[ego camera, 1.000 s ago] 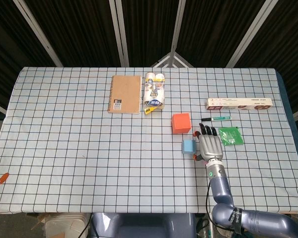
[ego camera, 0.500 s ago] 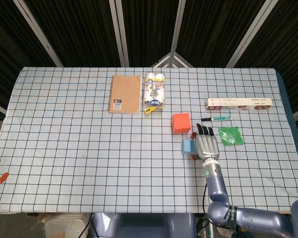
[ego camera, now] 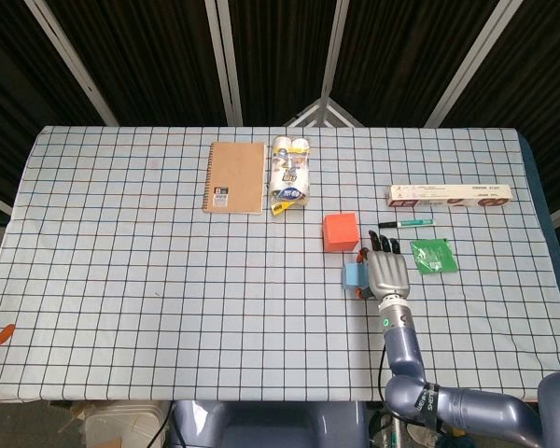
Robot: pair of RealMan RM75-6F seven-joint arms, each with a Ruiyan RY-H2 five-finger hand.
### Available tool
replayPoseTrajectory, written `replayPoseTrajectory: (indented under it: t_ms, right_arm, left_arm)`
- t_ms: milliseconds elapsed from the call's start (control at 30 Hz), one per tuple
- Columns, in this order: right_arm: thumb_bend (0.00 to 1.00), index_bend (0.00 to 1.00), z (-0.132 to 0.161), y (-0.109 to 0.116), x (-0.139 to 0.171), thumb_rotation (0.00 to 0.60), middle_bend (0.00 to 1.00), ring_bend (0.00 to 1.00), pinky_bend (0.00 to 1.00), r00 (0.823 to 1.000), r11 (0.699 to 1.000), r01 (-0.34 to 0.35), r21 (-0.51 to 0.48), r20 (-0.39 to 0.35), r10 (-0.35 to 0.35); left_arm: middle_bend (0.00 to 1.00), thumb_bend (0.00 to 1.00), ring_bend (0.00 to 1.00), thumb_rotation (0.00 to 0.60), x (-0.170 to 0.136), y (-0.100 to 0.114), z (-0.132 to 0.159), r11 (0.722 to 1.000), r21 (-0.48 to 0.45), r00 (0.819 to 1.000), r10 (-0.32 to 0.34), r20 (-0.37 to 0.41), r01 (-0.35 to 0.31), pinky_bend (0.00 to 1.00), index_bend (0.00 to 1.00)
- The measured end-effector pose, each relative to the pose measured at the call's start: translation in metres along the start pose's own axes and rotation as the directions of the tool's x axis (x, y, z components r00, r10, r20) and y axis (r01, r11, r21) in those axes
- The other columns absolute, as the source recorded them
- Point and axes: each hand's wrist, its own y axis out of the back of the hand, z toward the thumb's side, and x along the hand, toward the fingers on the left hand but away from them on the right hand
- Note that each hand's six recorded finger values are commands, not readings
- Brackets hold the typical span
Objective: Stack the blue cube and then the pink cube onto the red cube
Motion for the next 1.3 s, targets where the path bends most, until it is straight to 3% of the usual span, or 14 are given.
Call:
replayPoseTrajectory:
  t_ms: [767,967,1133,1300]
  right_arm:
    - [0.28,0.46,-0.003,0.009,0.007,0.600,0.00,0.00,0.00,1.000,1.000,0.022,-0.006,-0.013,-0.022]
    - [0.28,0.46,-0.005,0.034,0.015,0.600,0.00,0.00,0.00,0.997,0.998,0.070,-0.003,-0.015,-0.070]
    - [0.28,0.46,-0.004,0.072,0.019,0.600,0.00,0.00,0.00,0.991,0.990,0.133,0.039,-0.014,-0.133]
    - [0.29,0.46,0.015,0.104,0.013,0.600,0.00,0.00,0.00,0.985,0.980,0.173,0.097,-0.035,-0.170]
  left_arm:
    - [0.00,0.13,0.00,0.600,0.000,-0.001,0.001,1.000,0.000,1.000,-0.002,-0.002,0.002,0.00,0.08]
    - [0.00,0.13,0.00,0.600,0.000,-0.001,0.003,1.000,0.001,1.000,-0.006,0.008,0.006,0.00,0.08]
    - [0.00,0.13,0.00,0.600,0.000,-0.001,0.002,1.000,0.002,1.000,-0.006,0.005,0.006,0.00,0.08]
    - [0.00,0.13,0.00,0.600,0.000,-0.001,0.002,1.000,0.005,1.000,-0.004,0.002,0.004,0.00,0.08]
